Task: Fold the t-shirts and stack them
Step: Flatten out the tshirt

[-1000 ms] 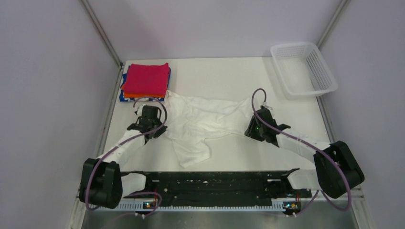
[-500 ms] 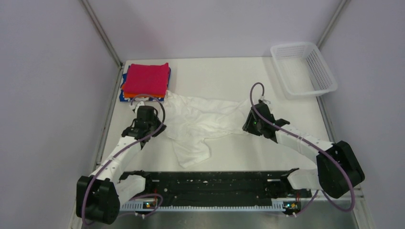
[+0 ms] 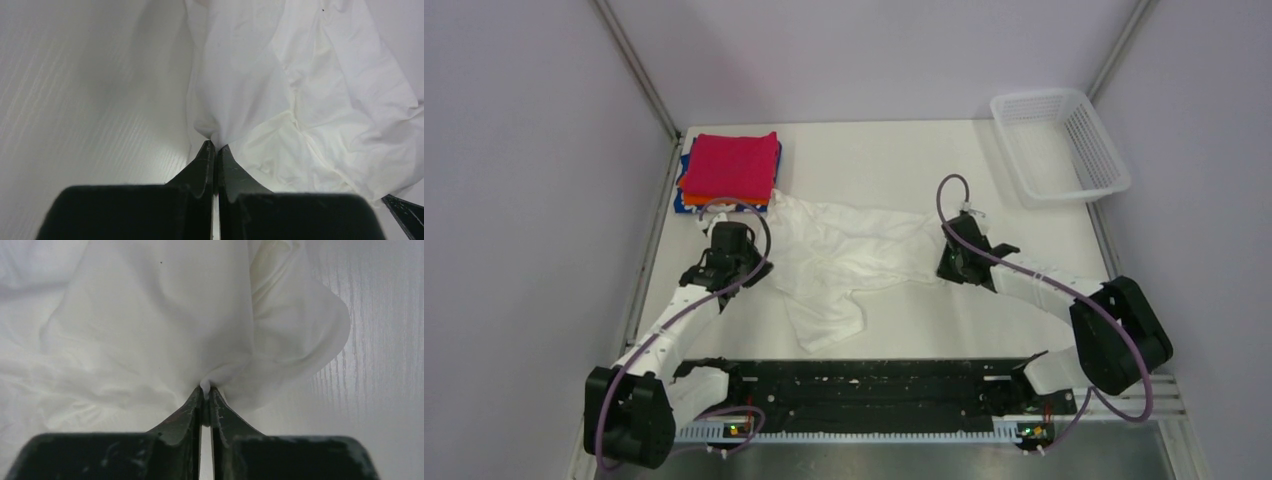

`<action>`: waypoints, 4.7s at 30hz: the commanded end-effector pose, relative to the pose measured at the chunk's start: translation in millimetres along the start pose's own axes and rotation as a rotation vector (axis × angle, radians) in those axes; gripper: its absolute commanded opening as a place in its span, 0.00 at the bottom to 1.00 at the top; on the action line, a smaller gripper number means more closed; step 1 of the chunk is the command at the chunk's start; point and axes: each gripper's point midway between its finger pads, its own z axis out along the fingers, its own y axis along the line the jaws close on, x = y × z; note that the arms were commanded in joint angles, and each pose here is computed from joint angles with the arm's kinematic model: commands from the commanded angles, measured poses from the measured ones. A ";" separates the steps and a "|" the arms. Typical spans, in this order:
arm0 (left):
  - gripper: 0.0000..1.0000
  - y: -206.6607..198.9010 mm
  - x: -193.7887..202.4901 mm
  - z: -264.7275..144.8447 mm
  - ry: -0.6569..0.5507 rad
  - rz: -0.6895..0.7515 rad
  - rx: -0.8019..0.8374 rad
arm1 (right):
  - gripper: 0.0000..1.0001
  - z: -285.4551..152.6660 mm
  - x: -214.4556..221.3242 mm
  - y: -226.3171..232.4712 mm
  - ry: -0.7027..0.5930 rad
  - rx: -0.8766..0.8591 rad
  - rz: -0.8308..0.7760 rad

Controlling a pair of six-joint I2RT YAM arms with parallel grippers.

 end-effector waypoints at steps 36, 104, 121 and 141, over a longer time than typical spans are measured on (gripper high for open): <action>0.00 -153.7 -172.8 -553.9 -1.073 0.187 1.082 | 0.00 -589.0 -174.8 67.6 -1.145 -1.046 -0.226; 0.99 -100.9 6.8 133.1 0.193 0.254 0.003 | 0.99 57.3 -119.8 -46.5 -0.086 0.462 -0.475; 0.99 -41.7 -1.9 140.1 0.188 0.185 -0.139 | 0.99 11.2 -157.5 -146.9 -0.140 0.775 -0.339; 0.99 -88.3 -18.9 119.2 0.186 0.171 0.049 | 0.99 -39.8 -182.2 -71.5 -0.355 0.177 -0.078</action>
